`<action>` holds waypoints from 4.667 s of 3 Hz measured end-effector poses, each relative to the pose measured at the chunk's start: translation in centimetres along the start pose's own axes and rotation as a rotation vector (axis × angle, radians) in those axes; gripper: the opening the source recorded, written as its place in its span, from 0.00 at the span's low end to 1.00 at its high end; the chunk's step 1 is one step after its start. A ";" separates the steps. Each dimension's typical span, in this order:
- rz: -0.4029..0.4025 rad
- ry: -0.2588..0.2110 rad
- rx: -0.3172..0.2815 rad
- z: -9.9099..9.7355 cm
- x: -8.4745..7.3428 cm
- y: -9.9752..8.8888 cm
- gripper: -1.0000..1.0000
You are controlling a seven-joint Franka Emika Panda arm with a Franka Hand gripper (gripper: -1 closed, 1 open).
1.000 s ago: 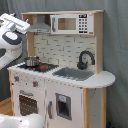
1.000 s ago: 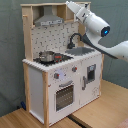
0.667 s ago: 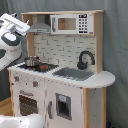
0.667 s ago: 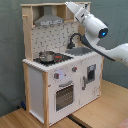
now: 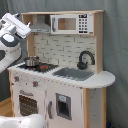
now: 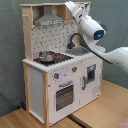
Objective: Play with the kitchen
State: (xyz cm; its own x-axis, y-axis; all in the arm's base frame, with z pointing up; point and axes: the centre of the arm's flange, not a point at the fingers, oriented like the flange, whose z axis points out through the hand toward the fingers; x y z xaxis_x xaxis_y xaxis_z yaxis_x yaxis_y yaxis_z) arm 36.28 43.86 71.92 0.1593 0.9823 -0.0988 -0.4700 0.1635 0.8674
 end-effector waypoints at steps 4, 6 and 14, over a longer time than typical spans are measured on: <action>0.260 -0.233 0.052 3.7 -0.5 -3.4 1.00; 0.404 -0.353 0.072 5.1 -0.9 -5.7 1.00; 0.619 -0.692 0.048 9.9 -2.4 -8.8 0.00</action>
State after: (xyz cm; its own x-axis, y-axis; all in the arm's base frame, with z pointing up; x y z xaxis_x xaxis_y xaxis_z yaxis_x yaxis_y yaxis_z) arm 48.61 39.20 69.30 0.3817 0.6174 0.6878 -0.6102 -0.3905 0.6893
